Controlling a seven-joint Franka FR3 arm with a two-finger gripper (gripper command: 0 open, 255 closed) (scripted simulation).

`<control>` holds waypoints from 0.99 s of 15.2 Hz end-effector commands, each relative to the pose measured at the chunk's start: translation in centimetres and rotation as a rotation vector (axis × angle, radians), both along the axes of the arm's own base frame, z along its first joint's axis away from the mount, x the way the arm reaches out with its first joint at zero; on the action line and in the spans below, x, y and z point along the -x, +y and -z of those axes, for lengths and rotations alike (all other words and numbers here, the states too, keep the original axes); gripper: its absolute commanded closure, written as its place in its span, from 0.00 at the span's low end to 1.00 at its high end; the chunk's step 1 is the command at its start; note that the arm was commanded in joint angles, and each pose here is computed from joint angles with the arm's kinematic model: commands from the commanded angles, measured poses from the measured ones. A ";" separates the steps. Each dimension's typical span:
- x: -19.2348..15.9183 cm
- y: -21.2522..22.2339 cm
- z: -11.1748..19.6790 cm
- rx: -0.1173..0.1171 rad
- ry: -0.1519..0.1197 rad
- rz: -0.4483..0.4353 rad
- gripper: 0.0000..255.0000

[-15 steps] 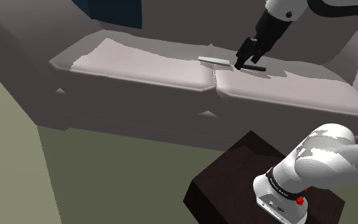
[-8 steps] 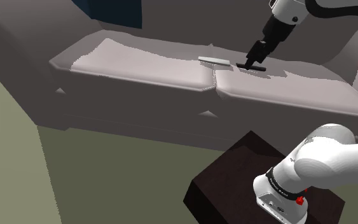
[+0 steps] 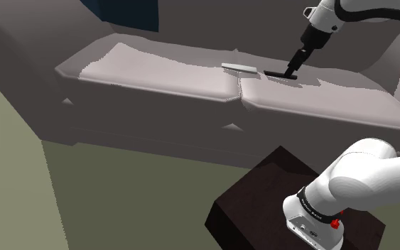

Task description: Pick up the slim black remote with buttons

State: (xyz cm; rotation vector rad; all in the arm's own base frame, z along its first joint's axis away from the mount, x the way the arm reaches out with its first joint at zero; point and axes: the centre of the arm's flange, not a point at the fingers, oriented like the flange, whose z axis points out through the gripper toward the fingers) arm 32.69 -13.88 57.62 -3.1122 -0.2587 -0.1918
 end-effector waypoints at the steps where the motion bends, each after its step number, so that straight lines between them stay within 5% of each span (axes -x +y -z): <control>1: -0.7 -2.9 0.8 -0.001 0.011 -0.037 0.00; 15: -7.3 -20.0 6.6 -0.014 0.084 -0.278 0.00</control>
